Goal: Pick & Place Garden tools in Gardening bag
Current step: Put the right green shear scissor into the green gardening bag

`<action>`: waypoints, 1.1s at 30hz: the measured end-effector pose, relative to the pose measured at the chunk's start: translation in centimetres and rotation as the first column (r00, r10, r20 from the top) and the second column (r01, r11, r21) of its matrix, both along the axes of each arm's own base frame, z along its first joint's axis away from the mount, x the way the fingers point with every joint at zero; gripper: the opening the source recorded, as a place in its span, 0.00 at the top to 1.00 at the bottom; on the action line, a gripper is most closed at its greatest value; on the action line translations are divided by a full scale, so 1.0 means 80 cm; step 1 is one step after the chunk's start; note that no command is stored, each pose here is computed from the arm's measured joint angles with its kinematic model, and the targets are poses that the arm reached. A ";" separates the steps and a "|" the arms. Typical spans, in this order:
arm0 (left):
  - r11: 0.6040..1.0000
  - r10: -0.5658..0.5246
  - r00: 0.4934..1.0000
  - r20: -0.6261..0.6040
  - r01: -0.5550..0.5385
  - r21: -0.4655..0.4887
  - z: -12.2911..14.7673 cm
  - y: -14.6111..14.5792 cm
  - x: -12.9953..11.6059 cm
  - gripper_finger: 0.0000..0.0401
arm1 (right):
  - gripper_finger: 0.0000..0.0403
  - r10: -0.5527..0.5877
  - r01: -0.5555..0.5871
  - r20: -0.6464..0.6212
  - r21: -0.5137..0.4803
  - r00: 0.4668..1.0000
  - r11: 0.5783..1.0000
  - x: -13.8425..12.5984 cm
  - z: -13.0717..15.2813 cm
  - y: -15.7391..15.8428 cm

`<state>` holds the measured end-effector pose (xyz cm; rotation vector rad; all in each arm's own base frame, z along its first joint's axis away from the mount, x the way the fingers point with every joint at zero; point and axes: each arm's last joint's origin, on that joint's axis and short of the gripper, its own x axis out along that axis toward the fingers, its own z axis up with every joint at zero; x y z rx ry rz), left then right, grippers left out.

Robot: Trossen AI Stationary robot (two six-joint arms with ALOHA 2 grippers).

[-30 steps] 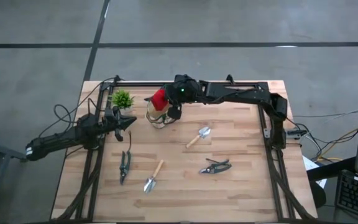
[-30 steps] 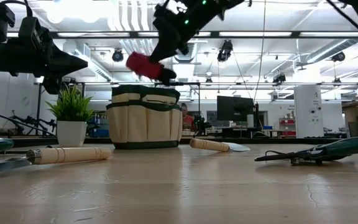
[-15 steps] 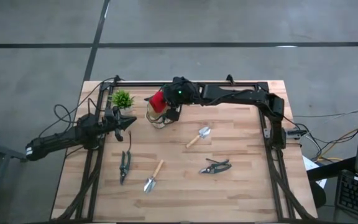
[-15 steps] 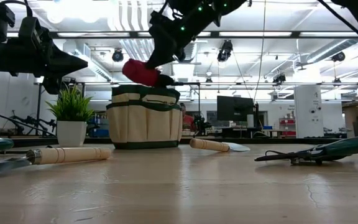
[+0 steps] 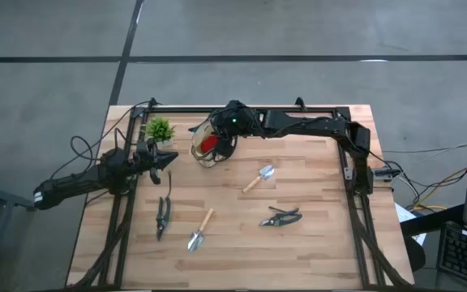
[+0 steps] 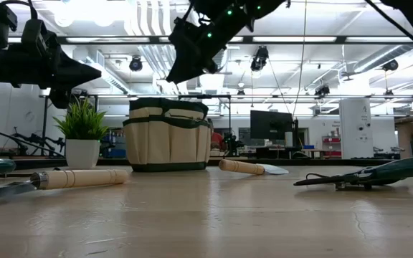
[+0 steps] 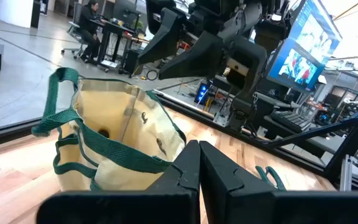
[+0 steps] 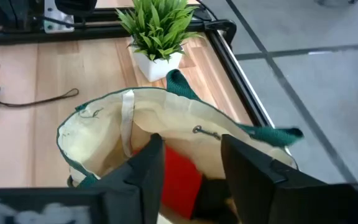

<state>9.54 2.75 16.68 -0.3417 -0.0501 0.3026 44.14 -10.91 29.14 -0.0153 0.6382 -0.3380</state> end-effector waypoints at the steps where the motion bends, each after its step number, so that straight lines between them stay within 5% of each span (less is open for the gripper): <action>1: 1.000 0.001 1.000 0.000 -0.001 0.000 0.000 0.000 0.000 0.99 | 0.59 -0.008 0.008 0.006 0.009 1.000 1.000 -0.002 0.004 0.001; 9: 1.000 0.000 1.000 0.000 0.000 0.000 0.000 0.000 0.000 0.99 | 0.53 -0.065 0.066 -0.016 0.114 0.998 0.991 -0.032 0.036 0.015; 14: 1.000 0.001 1.000 0.000 -0.001 0.000 0.000 0.000 0.000 0.99 | 0.55 0.063 -0.059 -0.012 0.212 0.998 0.975 -0.036 0.045 0.045; 33: 1.000 0.000 1.000 0.000 0.000 0.000 0.000 0.000 0.000 0.99 | 0.59 0.236 -0.016 -0.478 0.419 0.846 0.908 -0.082 -0.010 0.186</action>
